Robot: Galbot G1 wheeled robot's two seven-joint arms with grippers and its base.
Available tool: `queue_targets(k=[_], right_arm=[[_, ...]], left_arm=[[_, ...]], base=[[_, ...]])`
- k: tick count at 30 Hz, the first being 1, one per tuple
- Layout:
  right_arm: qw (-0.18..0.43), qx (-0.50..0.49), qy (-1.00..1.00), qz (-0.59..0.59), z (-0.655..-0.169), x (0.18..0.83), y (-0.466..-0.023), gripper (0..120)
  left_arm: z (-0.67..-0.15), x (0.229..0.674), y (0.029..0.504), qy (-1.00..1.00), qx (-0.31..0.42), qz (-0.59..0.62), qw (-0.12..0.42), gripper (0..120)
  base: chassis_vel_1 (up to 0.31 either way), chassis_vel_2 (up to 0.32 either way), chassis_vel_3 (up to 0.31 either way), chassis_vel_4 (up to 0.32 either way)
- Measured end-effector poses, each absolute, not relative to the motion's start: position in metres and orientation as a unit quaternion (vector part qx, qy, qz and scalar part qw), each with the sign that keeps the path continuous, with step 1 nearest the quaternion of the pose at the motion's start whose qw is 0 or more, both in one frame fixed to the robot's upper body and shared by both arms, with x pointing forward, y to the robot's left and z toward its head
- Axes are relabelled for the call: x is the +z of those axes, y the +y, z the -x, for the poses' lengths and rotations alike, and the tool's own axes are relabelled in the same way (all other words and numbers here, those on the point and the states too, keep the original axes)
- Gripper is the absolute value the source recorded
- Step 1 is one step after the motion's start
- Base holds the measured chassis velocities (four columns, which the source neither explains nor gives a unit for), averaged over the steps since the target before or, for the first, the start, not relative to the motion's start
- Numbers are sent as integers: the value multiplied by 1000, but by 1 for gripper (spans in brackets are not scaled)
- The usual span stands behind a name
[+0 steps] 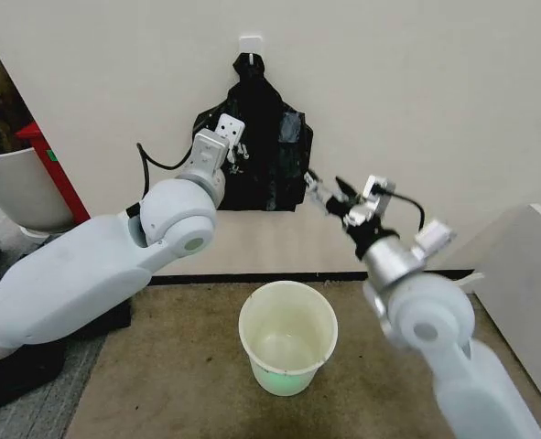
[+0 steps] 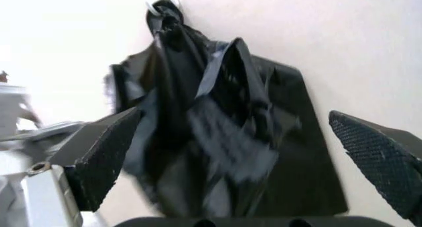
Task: Place the garbage bag over the trash bin.
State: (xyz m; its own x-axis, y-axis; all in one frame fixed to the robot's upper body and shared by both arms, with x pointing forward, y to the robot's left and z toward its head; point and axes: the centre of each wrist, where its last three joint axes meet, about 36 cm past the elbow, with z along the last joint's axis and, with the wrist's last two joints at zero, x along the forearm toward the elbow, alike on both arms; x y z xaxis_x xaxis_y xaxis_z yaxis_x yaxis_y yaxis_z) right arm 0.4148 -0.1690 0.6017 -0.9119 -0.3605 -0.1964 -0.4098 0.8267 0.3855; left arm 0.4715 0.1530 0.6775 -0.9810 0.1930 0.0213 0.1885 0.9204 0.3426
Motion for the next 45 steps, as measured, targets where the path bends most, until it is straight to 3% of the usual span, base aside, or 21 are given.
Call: queue_targets(k=[19,34,45], right_arm=[[17,91,988,125,-468,618,-81,100],[14,86,992,97,-476,615,-77,55],[15,89,991,102,-476,614,-74,10]], left_arm=[[-468,680,160,980,169,-100,8,0],[-464,678,169,981,166,-96,9,0],[-464,678,169,981,166,-98,10,0]], base=[[0,0,0,0],[0,0,0,0],[0,0,0,0]])
